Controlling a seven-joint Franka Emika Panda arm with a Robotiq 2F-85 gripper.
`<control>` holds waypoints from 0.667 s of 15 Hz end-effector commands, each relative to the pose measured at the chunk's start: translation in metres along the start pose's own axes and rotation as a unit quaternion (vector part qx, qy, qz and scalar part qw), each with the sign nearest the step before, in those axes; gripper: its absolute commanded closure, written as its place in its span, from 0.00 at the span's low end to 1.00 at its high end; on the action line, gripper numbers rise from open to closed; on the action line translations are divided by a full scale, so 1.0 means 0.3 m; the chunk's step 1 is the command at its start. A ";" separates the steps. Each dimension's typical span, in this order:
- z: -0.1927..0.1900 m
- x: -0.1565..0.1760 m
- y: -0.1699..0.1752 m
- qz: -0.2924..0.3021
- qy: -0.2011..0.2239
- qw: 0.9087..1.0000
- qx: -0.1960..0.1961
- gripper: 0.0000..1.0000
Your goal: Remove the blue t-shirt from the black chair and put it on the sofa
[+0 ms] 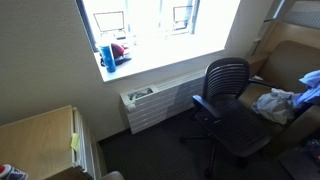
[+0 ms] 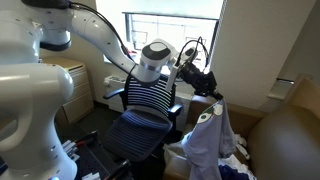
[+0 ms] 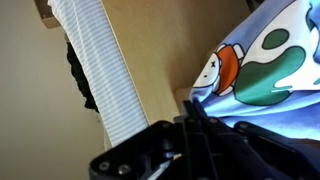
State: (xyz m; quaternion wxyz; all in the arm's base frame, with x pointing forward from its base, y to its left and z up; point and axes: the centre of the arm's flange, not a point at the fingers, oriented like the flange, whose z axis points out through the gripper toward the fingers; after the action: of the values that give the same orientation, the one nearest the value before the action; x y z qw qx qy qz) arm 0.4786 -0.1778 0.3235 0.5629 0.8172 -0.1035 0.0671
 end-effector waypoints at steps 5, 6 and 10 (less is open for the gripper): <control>0.012 -0.018 -0.004 -0.074 -0.001 0.997 -0.018 0.97; 0.015 -0.022 -0.001 -0.085 -0.002 0.996 -0.027 0.91; 0.017 -0.023 0.001 -0.096 -0.001 0.994 -0.049 0.73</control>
State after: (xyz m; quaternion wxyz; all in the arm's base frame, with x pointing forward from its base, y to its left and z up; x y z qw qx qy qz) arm 0.4717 -0.1818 0.3203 0.6064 0.7946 -0.0279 0.0065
